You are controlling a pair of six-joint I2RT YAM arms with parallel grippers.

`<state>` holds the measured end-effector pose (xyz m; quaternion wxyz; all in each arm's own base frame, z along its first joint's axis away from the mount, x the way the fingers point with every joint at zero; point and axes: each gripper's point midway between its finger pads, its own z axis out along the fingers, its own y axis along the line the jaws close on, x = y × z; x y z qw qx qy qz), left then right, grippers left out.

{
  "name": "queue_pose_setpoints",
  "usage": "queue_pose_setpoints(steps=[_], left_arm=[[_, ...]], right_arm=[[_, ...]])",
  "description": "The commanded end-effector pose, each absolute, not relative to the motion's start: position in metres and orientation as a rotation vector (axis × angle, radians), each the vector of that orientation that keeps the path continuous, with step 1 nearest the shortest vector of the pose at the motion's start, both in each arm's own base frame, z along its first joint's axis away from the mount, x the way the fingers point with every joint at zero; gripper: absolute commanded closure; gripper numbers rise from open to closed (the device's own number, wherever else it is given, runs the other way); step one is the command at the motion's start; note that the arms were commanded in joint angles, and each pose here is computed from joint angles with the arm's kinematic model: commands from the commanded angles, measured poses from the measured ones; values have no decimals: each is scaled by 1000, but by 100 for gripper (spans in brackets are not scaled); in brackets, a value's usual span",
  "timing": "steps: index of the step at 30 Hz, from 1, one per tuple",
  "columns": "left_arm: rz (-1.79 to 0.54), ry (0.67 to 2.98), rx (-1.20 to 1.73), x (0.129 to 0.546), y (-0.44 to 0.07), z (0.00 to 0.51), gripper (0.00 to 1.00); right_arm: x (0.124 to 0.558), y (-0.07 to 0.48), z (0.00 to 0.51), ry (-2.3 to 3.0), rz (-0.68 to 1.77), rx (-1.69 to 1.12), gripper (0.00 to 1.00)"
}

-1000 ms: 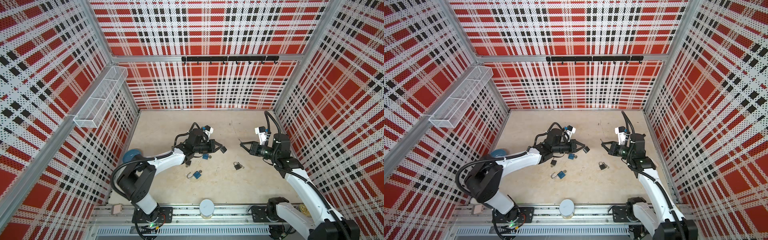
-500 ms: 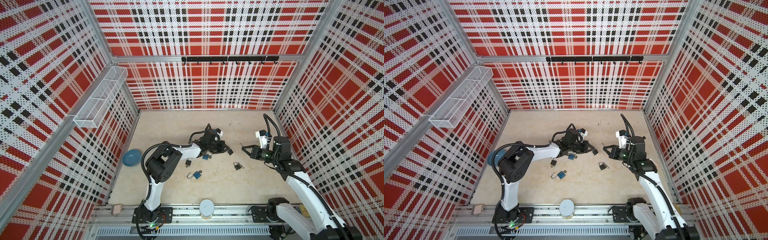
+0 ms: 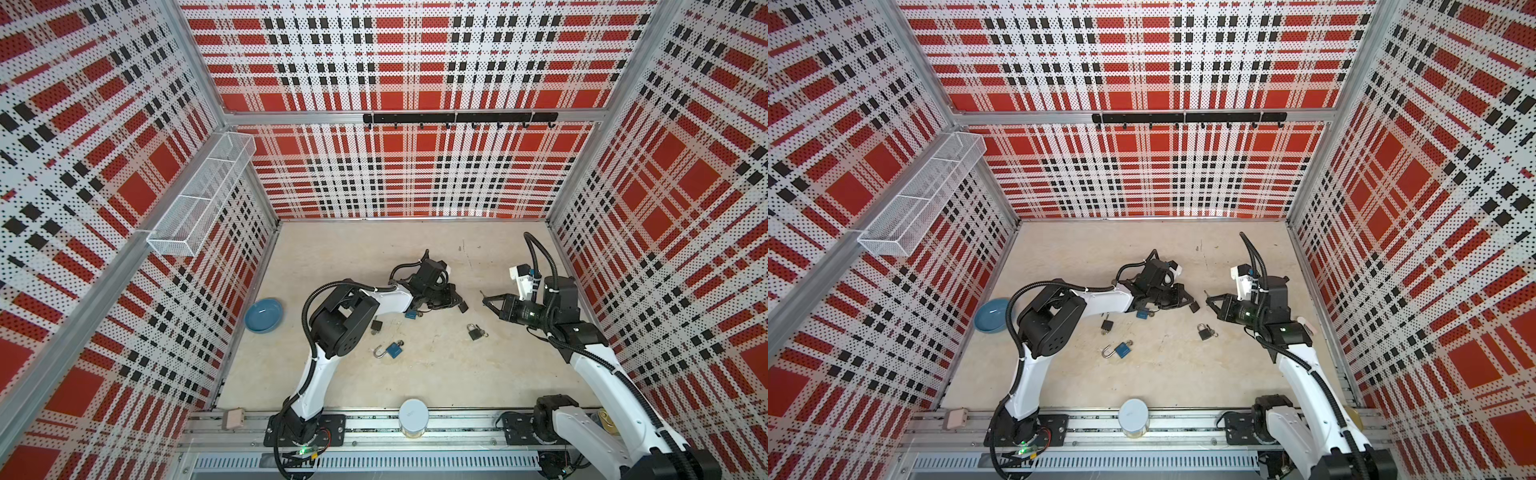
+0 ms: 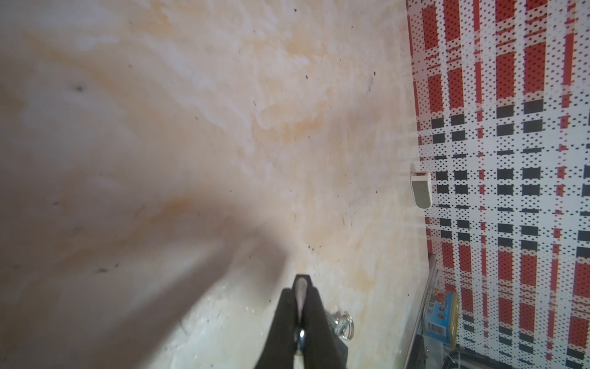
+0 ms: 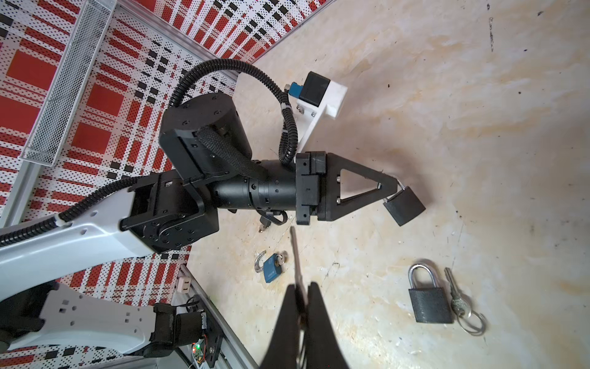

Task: Lock with the key

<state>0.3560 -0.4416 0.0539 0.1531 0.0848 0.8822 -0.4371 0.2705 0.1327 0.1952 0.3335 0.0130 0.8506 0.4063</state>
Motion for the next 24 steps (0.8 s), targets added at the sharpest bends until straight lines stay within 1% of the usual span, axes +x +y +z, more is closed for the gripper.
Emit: queue_pose_setpoints(steps=[1,7,16,17,24], left_arm=[[-1229,2547,243,356,-447,47,100],[-1209,2566,241,356,-446,41,100],[-1158,2577,238,357,-439,41,68],[-1150,2576,239,358,-439,41,66],[-1112,2548,220,366,-429,54,61]], right_arm=[[277,132,198,2179,1055,30,100],[281,133,191,2185,1083,43,100],[282,128,178,2217,1028,71,100],[283,128,176,2220,1024,72,100],[289,122,166,2242,965,97,100]])
